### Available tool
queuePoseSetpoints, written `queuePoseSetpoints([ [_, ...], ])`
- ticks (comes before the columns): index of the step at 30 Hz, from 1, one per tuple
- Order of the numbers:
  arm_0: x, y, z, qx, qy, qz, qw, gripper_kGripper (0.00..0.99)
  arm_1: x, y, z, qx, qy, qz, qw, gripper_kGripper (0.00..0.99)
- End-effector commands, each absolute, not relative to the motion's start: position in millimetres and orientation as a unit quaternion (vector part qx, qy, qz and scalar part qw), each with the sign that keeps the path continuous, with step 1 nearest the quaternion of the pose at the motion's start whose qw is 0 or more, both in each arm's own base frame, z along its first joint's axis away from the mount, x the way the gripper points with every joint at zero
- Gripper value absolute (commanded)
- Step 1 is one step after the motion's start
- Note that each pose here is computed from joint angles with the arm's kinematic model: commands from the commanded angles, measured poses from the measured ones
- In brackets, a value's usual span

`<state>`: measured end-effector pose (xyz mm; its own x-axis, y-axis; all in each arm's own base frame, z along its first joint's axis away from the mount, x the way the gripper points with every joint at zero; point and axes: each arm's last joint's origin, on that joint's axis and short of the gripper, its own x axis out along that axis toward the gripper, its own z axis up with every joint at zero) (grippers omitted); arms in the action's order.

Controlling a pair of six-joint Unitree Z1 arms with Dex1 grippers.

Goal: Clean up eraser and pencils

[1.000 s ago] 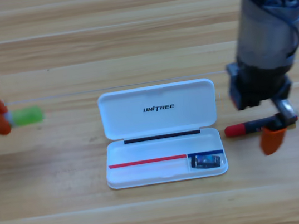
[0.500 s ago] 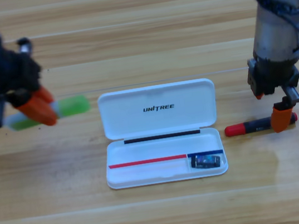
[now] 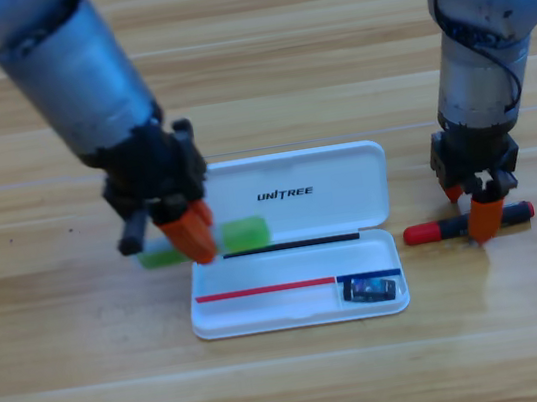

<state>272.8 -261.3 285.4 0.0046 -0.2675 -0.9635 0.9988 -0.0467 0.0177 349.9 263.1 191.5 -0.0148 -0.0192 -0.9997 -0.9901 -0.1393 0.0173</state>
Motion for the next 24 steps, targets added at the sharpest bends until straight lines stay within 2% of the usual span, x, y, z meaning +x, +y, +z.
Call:
queuePoseSetpoints([
  [1,281,-289,249,0.429,0.443,-0.595,0.515,0.0,358,256,148,-0.522,0.505,0.544,0.421,0.207],
  [2,282,-292,246,0.428,0.444,-0.597,0.513,0.0,358,256,149,-0.522,0.504,0.546,0.419,0.028],
  [3,284,-295,242,0.428,0.446,-0.598,0.51,0.0,356,255,148,-0.521,0.505,0.548,0.416,0.0],
  [12,299,-314,215,0.426,0.457,-0.602,0.497,0.0,347,249,170,-0.521,0.493,0.552,0.425,0.0],
  [15,303,-317,209,0.426,0.459,-0.602,0.496,0.0,337,247,194,-0.52,0.482,0.549,0.443,0.0],
  [20,307,-321,201,0.426,0.464,-0.601,0.492,0.0,305,244,250,-0.526,0.451,0.546,0.471,0.0],
  [24,309,-323,193,0.427,0.469,-0.6,0.488,0.0,282,241,280,-0.526,0.437,0.541,0.489,0.0],
])
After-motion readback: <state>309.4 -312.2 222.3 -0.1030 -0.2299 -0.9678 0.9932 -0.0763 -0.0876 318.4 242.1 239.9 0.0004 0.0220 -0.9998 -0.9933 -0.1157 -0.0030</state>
